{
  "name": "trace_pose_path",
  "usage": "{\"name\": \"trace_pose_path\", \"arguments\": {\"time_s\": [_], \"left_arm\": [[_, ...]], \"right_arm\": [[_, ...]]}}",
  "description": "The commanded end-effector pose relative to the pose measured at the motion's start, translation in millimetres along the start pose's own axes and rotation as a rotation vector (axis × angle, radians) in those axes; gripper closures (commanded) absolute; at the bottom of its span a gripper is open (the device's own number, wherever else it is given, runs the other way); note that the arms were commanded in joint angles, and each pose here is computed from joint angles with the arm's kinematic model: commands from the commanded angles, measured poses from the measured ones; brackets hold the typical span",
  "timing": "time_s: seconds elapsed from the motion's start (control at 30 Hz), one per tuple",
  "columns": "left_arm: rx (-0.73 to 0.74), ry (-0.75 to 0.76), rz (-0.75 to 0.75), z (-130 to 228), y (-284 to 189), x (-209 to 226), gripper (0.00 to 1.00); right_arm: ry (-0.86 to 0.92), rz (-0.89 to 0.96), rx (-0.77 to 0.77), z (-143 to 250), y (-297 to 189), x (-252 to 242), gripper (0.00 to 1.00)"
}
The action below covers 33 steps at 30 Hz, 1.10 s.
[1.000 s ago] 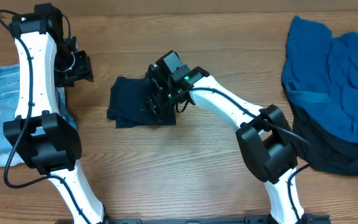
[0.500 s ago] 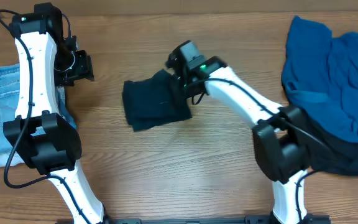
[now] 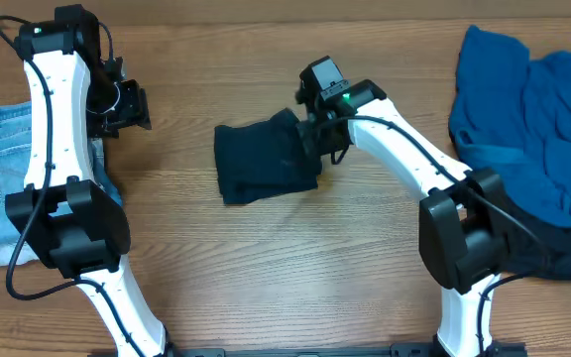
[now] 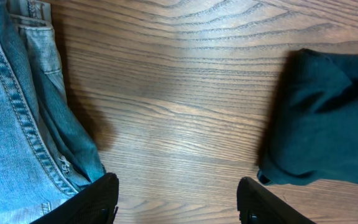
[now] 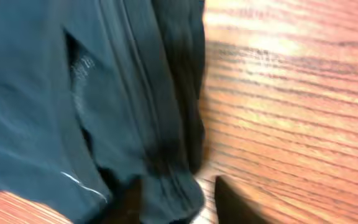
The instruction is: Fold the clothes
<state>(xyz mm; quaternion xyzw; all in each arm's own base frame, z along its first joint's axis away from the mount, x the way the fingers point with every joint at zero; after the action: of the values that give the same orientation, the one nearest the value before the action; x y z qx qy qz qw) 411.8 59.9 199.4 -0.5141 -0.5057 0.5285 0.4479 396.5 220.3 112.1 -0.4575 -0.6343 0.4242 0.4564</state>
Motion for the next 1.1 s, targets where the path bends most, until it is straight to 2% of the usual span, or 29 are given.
{"name": "trace_pose_path", "arguments": {"time_s": [0.0, 0.13, 0.23, 0.3, 0.33, 0.47, 0.53, 0.7, 0.83, 0.93, 1.07], "left_arm": [[-0.030, -0.015, 0.009, 3, -12, -1, 0.34], [-0.034, -0.014, 0.035, 2, -12, -5, 0.33], [-0.042, -0.011, 0.049, 0, -12, -6, 0.32], [-0.068, 0.028, 0.095, -4, -13, -13, 0.32], [-0.093, 0.057, 0.110, -9, -13, -18, 0.32], [-0.166, 0.136, 0.111, -24, -13, -38, 0.33], [-0.218, 0.224, 0.111, -34, -13, -55, 0.35], [-0.305, 0.429, 0.125, -57, 2, -107, 0.37], [-0.240, 0.484, 0.151, -60, 37, -130, 0.40], [-0.173, 0.520, 0.250, -56, 69, -148, 0.41], [-0.102, 0.516, 0.256, -52, 94, -150, 0.42]], "right_arm": [[0.011, 0.031, 0.055, 14, 9, -9, 0.44], [0.010, 0.026, 0.043, 8, -4, -5, 0.45], [0.000, -0.002, -0.030, -10, -45, 7, 0.41], [-0.162, -0.104, -0.048, -8, -71, 35, 0.41], [-0.252, -0.133, -0.038, 1, -73, 51, 0.46], [-0.455, -0.148, -0.045, 21, -49, 85, 0.52], [-0.497, -0.183, -0.120, 19, -35, 104, 0.62], [-0.514, -0.225, -0.235, 4, -25, 120, 0.67], [-0.479, -0.223, -0.218, 2, -6, 119, 0.75], [-0.469, -0.217, -0.197, 3, 10, 117, 0.76], [-0.451, -0.210, -0.170, 5, 25, 115, 0.76]]}}
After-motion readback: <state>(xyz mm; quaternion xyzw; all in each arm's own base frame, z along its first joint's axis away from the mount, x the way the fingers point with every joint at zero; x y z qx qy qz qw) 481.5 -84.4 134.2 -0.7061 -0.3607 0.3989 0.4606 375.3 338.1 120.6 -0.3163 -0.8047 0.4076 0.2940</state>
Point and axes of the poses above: each gripper's point midway between its finger pads, its own y axis out along the fingers, its own x axis along the line the jaws close on, z = x × y, the point moved 5 cm from there along -y, back along the fingers, and after that the axes turned 10 degrees about y, right-handed, at the moved point
